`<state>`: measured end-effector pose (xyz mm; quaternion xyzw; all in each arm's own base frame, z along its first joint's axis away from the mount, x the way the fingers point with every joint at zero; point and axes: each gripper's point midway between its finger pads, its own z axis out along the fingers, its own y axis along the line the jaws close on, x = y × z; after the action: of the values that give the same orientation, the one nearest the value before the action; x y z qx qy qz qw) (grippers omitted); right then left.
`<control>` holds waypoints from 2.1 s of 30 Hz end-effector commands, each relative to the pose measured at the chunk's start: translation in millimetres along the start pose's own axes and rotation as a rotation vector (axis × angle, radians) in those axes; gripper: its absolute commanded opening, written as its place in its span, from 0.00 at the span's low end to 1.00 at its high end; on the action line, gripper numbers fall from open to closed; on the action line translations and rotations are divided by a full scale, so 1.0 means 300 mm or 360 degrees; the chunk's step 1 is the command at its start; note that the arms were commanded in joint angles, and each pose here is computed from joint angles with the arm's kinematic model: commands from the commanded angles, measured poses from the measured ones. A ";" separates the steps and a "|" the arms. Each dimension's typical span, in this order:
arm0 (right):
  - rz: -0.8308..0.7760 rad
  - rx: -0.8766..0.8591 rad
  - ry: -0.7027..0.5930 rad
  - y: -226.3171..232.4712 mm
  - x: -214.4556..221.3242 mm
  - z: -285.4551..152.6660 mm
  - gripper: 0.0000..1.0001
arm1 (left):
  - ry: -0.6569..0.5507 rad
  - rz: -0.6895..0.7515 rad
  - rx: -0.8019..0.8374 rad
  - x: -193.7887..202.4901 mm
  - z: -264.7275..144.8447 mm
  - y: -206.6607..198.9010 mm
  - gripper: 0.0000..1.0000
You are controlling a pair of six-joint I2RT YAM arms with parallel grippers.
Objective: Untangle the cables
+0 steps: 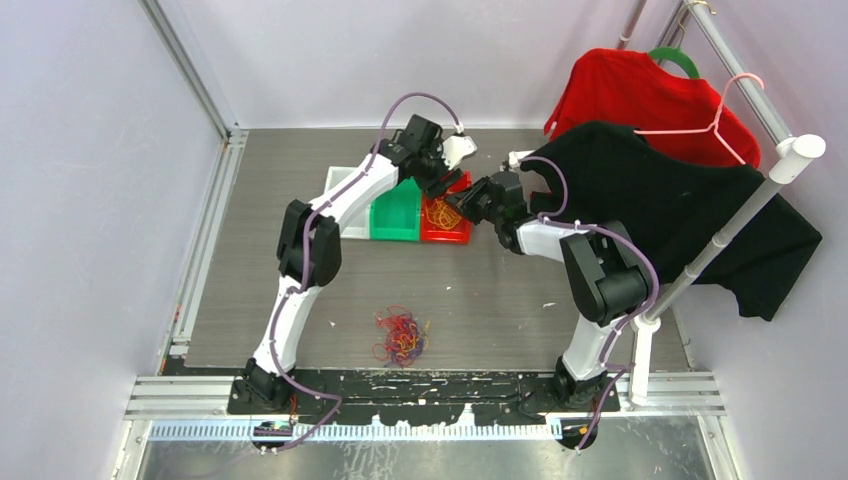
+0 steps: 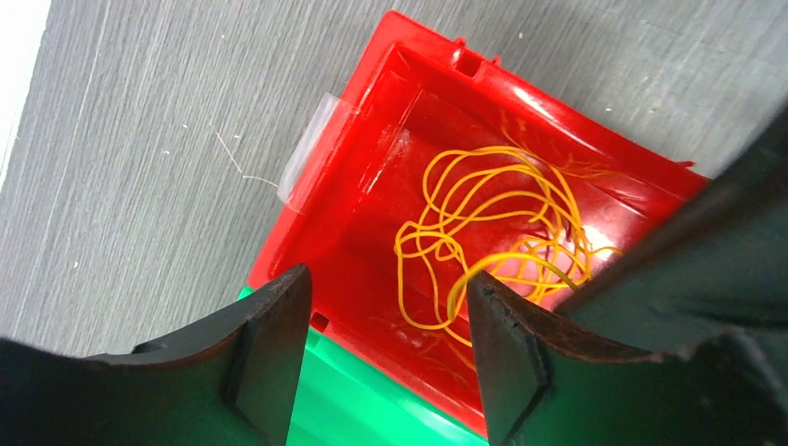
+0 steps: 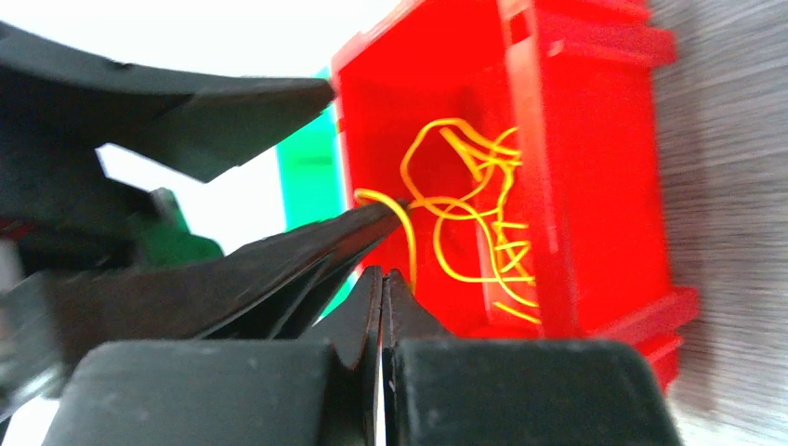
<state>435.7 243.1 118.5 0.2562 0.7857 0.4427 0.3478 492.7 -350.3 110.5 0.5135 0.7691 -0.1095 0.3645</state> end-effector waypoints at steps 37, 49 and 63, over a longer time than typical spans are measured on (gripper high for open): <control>-0.0754 0.0649 -0.0341 0.138 -0.060 0.032 0.02 | 0.0118 -0.0228 0.0387 0.279 -0.947 -0.357 1.00; -0.0796 0.0434 -0.0413 0.276 -0.018 -0.214 0.36 | 0.0088 -0.0221 0.0537 0.320 -1.004 -0.465 0.94; -0.1125 -0.0066 0.0259 0.102 0.501 -0.576 0.55 | 0.0188 -0.0258 0.0784 0.396 -0.897 -0.590 0.74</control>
<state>242.8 259.8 133.4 -0.0306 0.8725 0.2515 0.4179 197.4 -181.6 192.0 0.5205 0.7908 -0.2655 0.1822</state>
